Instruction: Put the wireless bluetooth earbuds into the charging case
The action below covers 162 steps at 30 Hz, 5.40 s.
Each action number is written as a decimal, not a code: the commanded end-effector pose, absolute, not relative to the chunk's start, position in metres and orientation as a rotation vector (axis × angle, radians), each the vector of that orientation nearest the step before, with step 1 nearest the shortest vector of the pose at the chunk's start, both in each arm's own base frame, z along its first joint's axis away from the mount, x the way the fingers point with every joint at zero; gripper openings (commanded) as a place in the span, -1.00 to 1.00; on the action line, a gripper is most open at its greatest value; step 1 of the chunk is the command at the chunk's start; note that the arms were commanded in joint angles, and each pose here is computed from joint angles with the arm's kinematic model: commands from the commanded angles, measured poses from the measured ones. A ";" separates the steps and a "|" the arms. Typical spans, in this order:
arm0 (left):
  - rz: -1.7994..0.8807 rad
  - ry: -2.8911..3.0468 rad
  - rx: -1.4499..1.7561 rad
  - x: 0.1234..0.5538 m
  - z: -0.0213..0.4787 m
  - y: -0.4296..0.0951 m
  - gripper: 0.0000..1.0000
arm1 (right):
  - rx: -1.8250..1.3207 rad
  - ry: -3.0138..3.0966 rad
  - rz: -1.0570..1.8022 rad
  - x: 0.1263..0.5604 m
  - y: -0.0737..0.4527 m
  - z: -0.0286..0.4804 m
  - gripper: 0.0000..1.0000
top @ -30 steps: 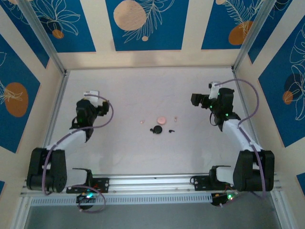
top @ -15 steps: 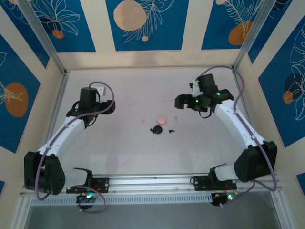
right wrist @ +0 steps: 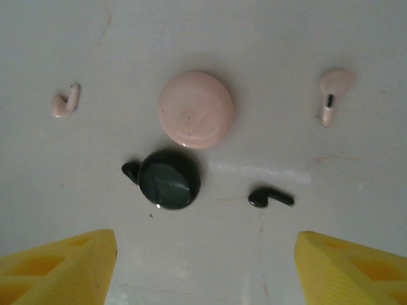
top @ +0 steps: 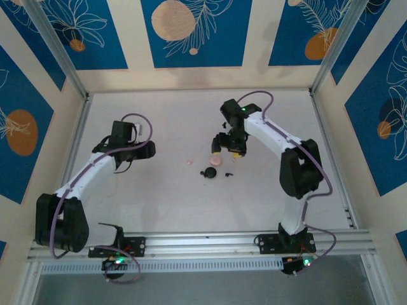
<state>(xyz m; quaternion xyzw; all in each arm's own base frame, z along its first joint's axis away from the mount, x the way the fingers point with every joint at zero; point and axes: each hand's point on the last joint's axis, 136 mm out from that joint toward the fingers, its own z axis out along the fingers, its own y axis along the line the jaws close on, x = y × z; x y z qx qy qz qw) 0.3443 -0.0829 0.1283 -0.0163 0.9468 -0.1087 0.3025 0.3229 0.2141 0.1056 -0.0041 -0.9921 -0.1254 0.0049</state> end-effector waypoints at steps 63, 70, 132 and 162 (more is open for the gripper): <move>-0.971 2.308 0.315 0.321 0.277 -0.183 0.15 | 1.537 -3.480 -0.943 0.327 0.253 0.213 -0.08; -1.096 2.297 0.391 0.309 0.296 -0.206 0.13 | 2.497 -3.186 -0.994 0.304 0.270 0.240 -0.14; -0.947 2.282 0.688 0.295 0.251 -0.266 -0.74 | 2.999 -2.848 -1.270 0.274 0.322 0.282 0.45; -1.252 1.332 1.093 0.226 0.330 -0.293 -0.70 | 2.418 -2.301 -2.151 0.229 0.288 0.314 0.19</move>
